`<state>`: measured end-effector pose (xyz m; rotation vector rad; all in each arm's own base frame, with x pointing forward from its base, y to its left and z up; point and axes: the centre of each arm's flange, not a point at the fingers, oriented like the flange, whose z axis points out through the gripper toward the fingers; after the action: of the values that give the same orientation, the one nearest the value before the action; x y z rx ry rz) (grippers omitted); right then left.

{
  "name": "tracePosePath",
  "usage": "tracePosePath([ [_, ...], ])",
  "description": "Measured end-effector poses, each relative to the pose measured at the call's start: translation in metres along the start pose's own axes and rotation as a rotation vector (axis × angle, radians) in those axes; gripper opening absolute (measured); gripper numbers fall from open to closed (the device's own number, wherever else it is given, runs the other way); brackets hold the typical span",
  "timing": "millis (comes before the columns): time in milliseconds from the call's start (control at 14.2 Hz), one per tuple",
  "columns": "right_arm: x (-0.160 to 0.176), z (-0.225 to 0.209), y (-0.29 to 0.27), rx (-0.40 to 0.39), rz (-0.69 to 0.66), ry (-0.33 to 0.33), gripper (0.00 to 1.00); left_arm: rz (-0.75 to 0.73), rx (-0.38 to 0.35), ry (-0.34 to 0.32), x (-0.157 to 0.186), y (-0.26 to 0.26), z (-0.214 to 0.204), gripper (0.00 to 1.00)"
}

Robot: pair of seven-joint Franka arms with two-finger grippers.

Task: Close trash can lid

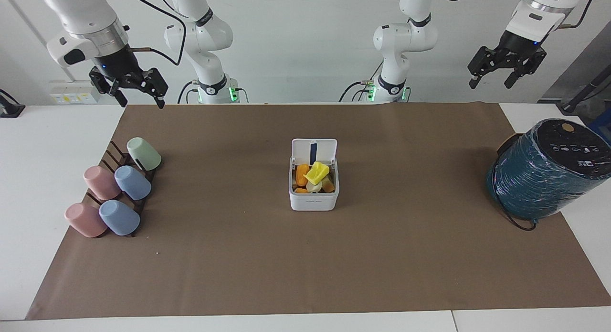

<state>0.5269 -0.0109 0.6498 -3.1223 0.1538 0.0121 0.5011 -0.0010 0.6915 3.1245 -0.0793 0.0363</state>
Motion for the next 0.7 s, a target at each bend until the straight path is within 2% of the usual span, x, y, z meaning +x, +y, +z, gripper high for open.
tracePosePath([
  [703, 0.0, 0.0, 0.0, 0.0, 0.0, 0.0, 1.0, 0.006, 0.001, 0.015, -0.0048, 0.0031, -0.0073, 1.0],
])
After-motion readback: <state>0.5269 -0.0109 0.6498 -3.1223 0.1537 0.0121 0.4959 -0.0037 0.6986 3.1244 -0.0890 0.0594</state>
